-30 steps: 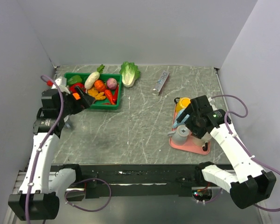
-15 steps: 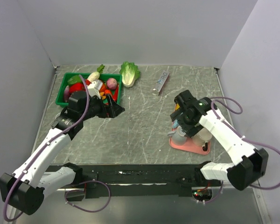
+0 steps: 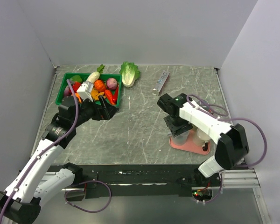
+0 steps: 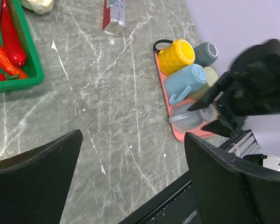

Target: Turn the mug right side up

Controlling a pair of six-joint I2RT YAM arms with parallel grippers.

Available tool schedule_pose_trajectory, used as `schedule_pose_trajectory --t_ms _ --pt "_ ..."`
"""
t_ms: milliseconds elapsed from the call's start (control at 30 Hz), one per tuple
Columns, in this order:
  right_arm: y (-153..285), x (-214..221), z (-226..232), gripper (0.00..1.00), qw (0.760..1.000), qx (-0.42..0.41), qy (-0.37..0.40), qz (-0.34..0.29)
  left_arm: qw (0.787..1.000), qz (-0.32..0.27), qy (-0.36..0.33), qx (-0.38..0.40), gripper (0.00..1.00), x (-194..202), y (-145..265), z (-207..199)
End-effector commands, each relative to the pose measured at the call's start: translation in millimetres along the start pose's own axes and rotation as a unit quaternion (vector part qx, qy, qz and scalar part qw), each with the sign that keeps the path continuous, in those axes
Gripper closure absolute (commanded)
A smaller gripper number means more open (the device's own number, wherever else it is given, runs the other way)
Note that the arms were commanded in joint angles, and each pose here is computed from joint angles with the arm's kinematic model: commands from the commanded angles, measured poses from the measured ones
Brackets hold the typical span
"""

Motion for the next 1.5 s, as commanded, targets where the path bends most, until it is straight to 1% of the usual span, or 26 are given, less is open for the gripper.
schedule_pose_trajectory --t_ms 0,300,500,1100,1467 --pt "-3 -1 12 0.33 0.996 0.01 -0.065 -0.053 1.0 -0.019 -0.009 -0.004 0.04 -14 13 -5" --pt "-21 5 14 0.35 0.99 0.041 -0.085 -0.108 0.999 -0.008 -0.041 -0.016 0.04 -17 22 -3" --pt "-30 -3 13 0.36 0.981 0.057 -0.088 -0.161 0.999 -0.014 -0.036 -0.016 0.04 -14 21 -3" --pt "-53 -12 -9 0.38 0.972 0.101 -0.088 -0.192 0.999 -0.004 -0.033 -0.023 0.04 -5 18 2" --pt "-58 -18 -10 0.42 0.969 0.104 -0.094 -0.202 0.999 0.001 -0.038 -0.024 0.04 -5 15 3"
Point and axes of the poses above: each gripper's point midway between its finger pads, its own y axis back along the fingers, its own z axis along the line the jaws close on, x = y × z, the point moved 5 cm from there along y, back along the fingers, and after that the axes turned 15 degrees about -y, right-handed, at the moved point
